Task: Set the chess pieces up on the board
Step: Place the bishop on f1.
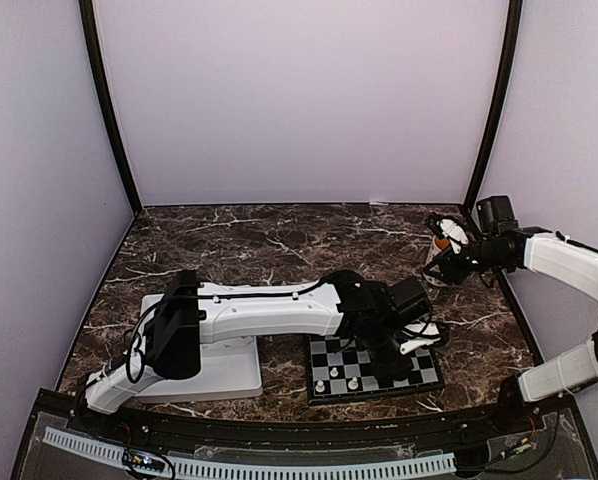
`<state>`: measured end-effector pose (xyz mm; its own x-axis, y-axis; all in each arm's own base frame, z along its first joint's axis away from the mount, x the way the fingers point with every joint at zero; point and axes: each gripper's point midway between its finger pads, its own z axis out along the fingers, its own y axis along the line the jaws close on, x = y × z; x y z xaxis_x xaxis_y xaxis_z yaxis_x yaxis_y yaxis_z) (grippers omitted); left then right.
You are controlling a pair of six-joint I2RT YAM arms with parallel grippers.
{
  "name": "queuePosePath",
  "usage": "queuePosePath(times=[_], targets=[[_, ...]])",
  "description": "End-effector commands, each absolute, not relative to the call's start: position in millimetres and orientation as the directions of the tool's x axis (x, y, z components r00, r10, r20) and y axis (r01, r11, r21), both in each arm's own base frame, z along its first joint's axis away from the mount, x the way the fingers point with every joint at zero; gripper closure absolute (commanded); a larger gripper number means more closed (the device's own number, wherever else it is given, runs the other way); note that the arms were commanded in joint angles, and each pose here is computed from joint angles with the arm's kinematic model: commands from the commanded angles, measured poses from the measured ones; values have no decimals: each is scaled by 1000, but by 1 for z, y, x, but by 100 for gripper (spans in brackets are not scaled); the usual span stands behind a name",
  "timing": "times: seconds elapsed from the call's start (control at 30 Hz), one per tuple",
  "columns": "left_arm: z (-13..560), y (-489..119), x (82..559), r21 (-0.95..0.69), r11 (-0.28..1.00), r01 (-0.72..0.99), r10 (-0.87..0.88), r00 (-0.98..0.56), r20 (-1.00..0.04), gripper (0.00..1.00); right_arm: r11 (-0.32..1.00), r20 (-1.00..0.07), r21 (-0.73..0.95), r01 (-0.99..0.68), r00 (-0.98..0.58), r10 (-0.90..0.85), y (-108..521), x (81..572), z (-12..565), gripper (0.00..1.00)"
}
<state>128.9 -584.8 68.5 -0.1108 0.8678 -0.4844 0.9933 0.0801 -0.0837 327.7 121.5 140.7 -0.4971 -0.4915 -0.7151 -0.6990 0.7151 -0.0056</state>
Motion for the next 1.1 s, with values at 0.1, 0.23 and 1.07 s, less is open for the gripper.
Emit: queuePosePath(times=[0.1, 0.23, 1.07], targets=[[111, -586, 131, -65, 75, 995, 822, -99, -560, 62, 705, -725, 5, -709, -488, -486, 123, 328, 142, 55], [102, -580, 130, -106, 91, 990, 835, -134, -534, 61, 702, -726, 5, -712, -485, -487, 124, 328, 142, 54], [82, -561, 151, -177, 207, 962, 814, -270, -515, 100, 697, -722, 9, -717, -487, -491, 124, 326, 140, 54]])
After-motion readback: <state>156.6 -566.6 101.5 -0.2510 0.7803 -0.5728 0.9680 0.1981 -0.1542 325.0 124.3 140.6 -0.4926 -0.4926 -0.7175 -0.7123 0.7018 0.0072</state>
